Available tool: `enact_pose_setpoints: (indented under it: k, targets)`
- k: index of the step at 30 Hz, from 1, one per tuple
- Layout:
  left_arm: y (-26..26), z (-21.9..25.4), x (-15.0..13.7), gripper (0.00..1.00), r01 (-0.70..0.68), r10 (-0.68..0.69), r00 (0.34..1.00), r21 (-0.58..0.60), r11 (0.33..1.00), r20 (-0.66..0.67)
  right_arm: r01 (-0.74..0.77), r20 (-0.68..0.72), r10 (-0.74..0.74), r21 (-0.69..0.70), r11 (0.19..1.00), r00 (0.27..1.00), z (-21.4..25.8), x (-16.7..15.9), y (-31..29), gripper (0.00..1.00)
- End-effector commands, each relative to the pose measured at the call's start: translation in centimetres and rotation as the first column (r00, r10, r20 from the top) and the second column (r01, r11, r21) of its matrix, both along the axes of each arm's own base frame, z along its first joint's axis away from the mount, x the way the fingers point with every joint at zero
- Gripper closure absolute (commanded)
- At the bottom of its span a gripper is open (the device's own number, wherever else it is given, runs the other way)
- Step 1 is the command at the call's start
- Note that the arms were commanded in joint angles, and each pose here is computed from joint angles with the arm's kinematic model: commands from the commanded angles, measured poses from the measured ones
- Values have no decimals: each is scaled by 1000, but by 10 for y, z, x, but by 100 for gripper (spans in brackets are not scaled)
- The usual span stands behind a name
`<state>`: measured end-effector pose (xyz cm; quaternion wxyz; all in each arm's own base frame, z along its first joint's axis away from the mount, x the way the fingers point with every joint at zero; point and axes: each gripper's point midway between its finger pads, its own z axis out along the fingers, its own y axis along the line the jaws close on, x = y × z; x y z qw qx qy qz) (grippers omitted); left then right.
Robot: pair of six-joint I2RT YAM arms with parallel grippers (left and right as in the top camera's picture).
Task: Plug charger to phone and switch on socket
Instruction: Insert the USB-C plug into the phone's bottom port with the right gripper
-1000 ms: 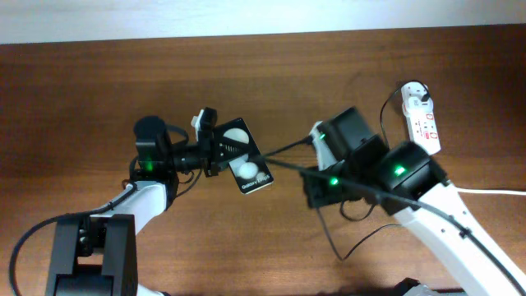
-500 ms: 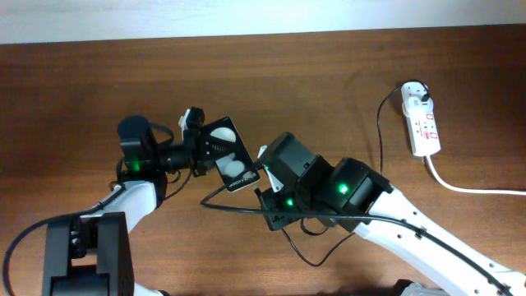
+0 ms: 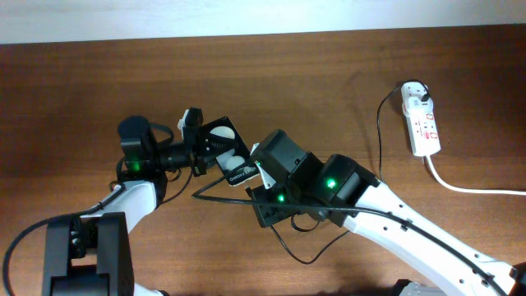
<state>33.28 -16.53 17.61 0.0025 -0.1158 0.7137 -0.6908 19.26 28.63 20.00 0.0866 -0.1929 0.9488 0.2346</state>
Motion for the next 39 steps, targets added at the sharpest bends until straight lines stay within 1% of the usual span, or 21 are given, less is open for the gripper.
enact_pose_setpoints:
  k: [1,13,15,24,26,30,32,33,34,36,39]
  targets:
    - [-1,9,-2,100,41,-40,996,-2,999,79,-7,-11,7,11,1000,1000,0,-3,4,96]
    - [-1,10,-8,100,74,-73,994,-12,997,78,55,-41,-54,20,998,998,1,-2,6,96]
    - [-1,10,-8,100,73,-72,996,-17,997,46,55,-41,-54,20,998,998,1,-2,6,96]
    - [-2,12,-13,100,103,-102,994,-26,994,41,55,-31,-54,33,998,998,3,0,8,96]
    - [-2,12,-15,100,110,-110,994,-34,993,7,55,-31,-54,33,998,998,3,0,8,96]
    - [-2,12,-15,100,111,-111,994,-35,993,2,58,-27,-57,30,998,998,3,1,8,96]
    - [-2,12,-15,100,113,-112,993,-31,993,32,64,-9,-64,28,998,998,3,5,7,96]
    - [-2,13,-18,100,133,-130,987,-25,991,94,64,2,-64,43,997,998,5,7,10,96]
    - [-2,14,-21,100,149,-145,982,-24,989,122,63,10,-64,53,997,998,7,9,13,96]
    - [-2,14,-22,100,155,-151,980,-24,988,133,64,26,-66,68,996,997,9,13,16,96]
    - [-7,14,-25,100,172,-168,977,-24,985,134,87,60,-90,43,995,994,7,20,11,96]
